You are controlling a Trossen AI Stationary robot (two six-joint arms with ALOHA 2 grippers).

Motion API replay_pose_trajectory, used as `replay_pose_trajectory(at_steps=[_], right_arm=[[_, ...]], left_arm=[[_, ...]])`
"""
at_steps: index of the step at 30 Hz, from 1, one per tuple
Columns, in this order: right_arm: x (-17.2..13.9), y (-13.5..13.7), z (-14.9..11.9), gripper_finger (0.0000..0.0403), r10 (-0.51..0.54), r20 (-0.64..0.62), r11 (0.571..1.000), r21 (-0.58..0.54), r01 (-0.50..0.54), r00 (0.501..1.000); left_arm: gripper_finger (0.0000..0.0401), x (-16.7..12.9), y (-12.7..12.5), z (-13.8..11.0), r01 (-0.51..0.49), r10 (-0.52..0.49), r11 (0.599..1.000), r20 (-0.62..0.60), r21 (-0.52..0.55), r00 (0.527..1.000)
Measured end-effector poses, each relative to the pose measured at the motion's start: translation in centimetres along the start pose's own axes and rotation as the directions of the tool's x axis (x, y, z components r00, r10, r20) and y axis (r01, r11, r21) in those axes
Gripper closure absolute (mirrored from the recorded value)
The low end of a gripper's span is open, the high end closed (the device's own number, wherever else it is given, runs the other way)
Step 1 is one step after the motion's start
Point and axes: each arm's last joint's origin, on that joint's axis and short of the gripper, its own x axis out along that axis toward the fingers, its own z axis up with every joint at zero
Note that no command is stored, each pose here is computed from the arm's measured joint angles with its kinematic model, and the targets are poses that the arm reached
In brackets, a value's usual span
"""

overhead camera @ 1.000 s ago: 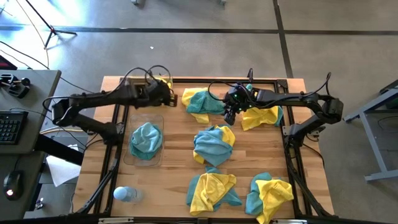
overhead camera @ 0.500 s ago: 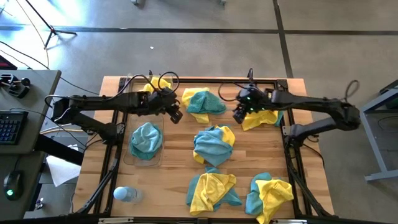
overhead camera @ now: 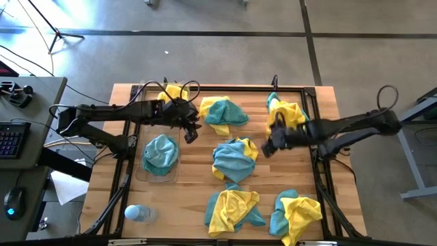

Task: Sort microfiber towel by color & place in baskets
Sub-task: Put the blue microfiber cloth into the bottom transparent bin

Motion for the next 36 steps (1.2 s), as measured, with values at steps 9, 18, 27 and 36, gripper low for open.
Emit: replay_pose_trajectory(at_steps=[9, 18, 27, 36], right_arm=[[-0.5, 1.9, -6.0, 0.0301, -0.033, -0.074, 0.986, 0.163, 0.044, 0.997], [-0.3, 2.0, -7.9, 0.0311, -0.094, -0.090, 0.973, 0.201, 0.111, 0.991], [1.0, 1.0, -8.5, 0.0321, -0.190, -0.094, 0.982, -0.029, 0.188, 0.977], [3.7, -2.8, -9.4, 0.0383, -0.006, -0.055, 0.998, -0.059, 0.003, 0.998]], left_arm=[[0.0259, -0.1, -0.6, -0.1, 0.048, -0.048, 0.998, -0.008, 0.040, 0.999], [0.0259, 0.0, -0.6, 0.3, 0.053, -0.053, 0.999, 0.037, 0.012, 0.998], [0.0259, 2.2, 0.7, 0.8, -0.007, 0.014, 0.982, 0.037, -0.190, 0.999], [0.0259, 6.4, 1.3, 4.3, -0.089, 0.077, 0.972, -0.063, -0.217, 0.995]])
